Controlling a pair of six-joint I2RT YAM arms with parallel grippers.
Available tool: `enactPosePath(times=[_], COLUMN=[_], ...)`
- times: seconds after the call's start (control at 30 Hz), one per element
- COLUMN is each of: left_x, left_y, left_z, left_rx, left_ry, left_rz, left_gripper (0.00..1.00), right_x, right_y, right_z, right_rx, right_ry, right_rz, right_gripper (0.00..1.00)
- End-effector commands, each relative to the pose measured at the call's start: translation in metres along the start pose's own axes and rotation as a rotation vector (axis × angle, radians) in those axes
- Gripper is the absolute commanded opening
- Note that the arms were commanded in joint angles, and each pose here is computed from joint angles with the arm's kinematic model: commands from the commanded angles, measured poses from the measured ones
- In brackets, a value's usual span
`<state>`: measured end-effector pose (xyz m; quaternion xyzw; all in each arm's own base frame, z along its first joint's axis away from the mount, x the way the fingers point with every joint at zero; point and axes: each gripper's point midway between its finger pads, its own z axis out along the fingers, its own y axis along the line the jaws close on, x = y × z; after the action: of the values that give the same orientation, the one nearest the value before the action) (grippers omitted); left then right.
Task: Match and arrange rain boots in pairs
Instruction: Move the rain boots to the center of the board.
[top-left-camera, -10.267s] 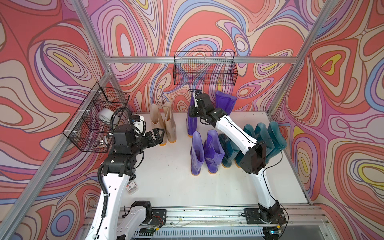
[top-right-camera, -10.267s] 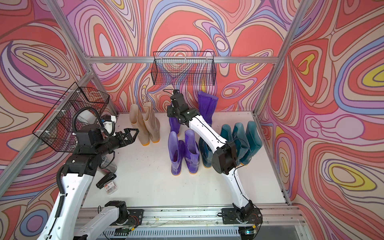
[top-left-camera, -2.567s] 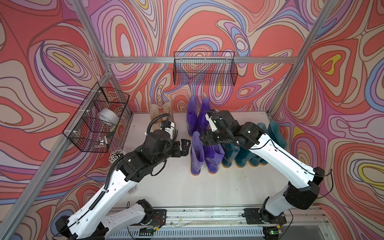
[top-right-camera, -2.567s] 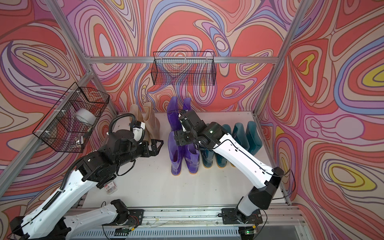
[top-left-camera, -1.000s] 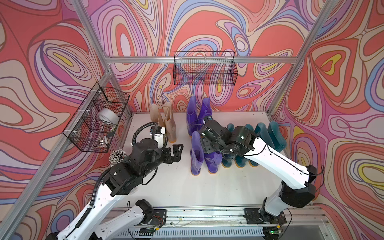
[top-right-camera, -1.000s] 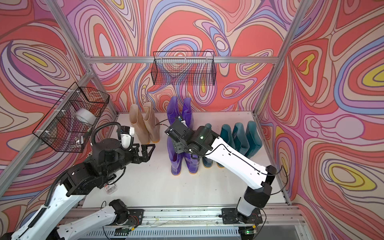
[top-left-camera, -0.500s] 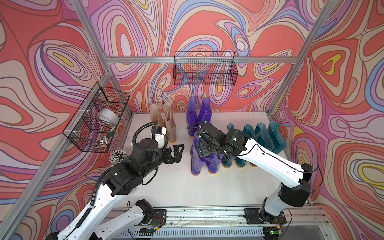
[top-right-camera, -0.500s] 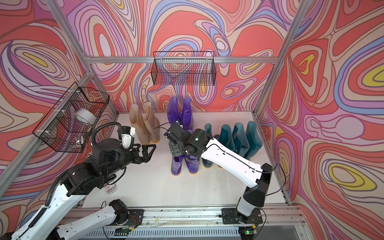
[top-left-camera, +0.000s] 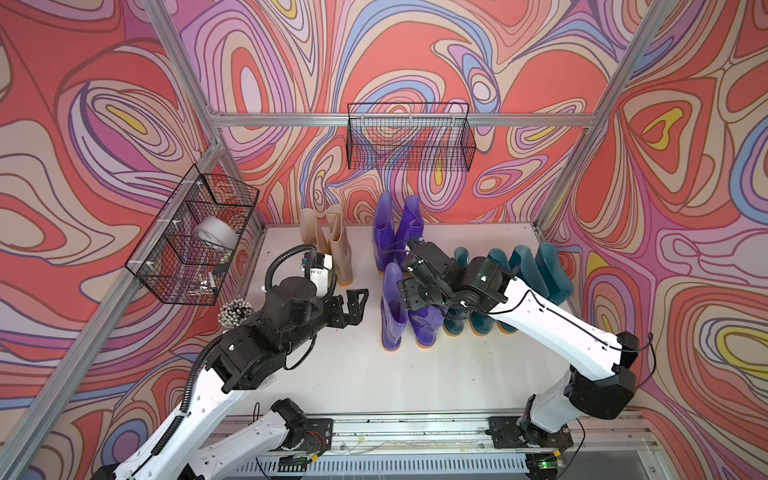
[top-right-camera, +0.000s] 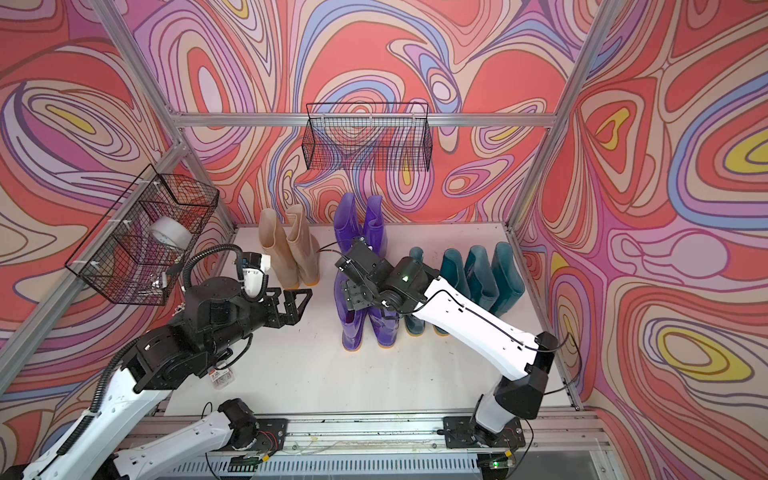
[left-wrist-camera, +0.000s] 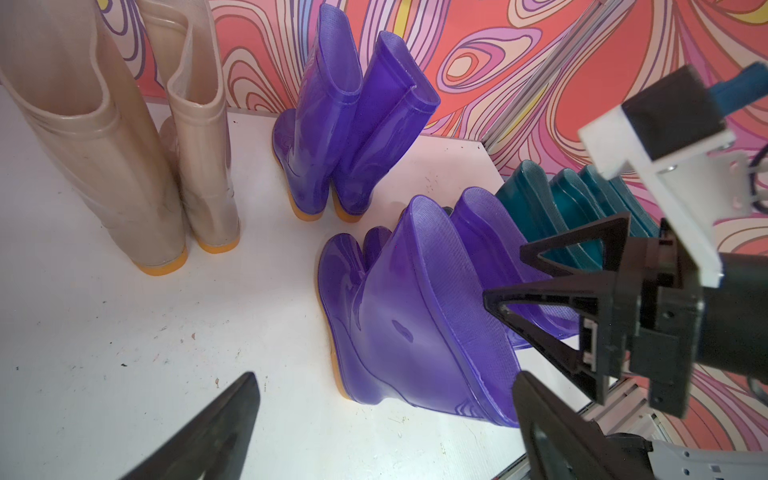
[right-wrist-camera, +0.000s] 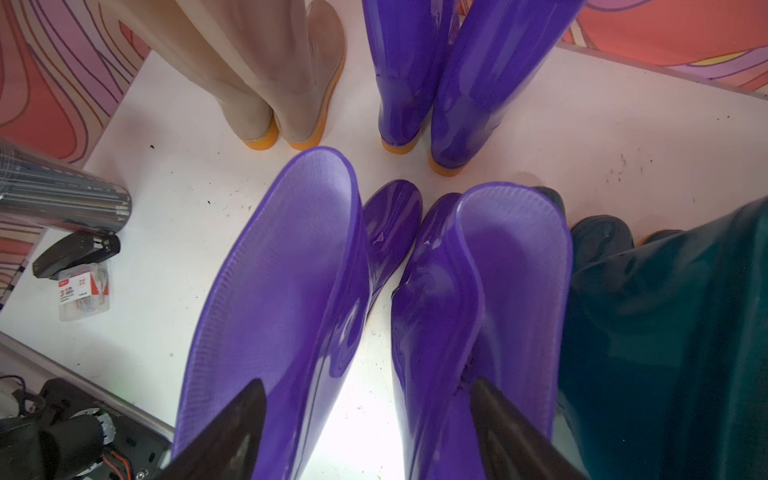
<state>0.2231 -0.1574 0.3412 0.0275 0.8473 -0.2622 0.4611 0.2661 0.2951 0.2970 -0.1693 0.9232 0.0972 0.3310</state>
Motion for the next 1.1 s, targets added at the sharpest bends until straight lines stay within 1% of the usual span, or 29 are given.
enactPosePath(times=[0.0,0.17,0.33,0.4,0.47,0.53,0.57,0.63,0.7,0.73,0.93,1.07], left_x=[-0.003,-0.001,-0.002,-0.002,-0.001,-0.001,-0.001,-0.001,0.000,0.000,-0.004,-0.005], left_y=[-0.004,-0.003,-0.001,-0.002,-0.002,-0.003,-0.003,-0.002,-0.001,0.000,0.000,0.000], left_z=[0.004,0.001,-0.002,-0.001,0.000,0.000,0.000,-0.002,-0.003,-0.005,-0.010,-0.014], left_rx=[0.020,0.017,0.014,0.017,0.019,0.022,0.022,0.019,0.019,0.017,0.018,0.023], left_ry=[-0.013,-0.005,-0.015,-0.014,-0.012,-0.009,-0.009,-0.010,-0.012,-0.014,-0.033,-0.043], left_rz=[-0.002,-0.003,-0.003,-0.002,-0.003,-0.001,-0.001,0.000,0.002,0.003,0.010,0.011], left_gripper=[0.97,0.97,0.97,0.97,0.97,0.97,0.97,0.97,0.97,0.97,0.97,0.97], right_x=[0.009,0.010,0.011,0.013,0.018,0.021,0.021,0.013,0.004,-0.001,-0.023,-0.031], right_y=[0.000,-0.010,0.003,0.003,0.001,-0.005,-0.007,-0.007,-0.006,-0.003,0.036,0.054], right_z=[0.011,0.019,0.020,0.025,0.036,0.046,0.048,0.045,0.037,0.033,0.012,0.009], right_rx=[-0.009,-0.005,-0.093,-0.088,-0.058,0.000,0.014,0.021,0.008,-0.003,-0.108,-0.155], right_ry=[0.026,0.036,0.044,0.053,0.072,0.092,0.092,0.063,0.028,0.010,-0.057,-0.053], right_rz=[0.016,0.045,0.065,0.066,0.067,0.066,0.064,0.081,0.099,0.106,0.127,0.132], right_gripper=[0.79,0.79,0.79,0.77,0.70,0.57,0.49,0.24,0.05,0.00,0.00,0.00])
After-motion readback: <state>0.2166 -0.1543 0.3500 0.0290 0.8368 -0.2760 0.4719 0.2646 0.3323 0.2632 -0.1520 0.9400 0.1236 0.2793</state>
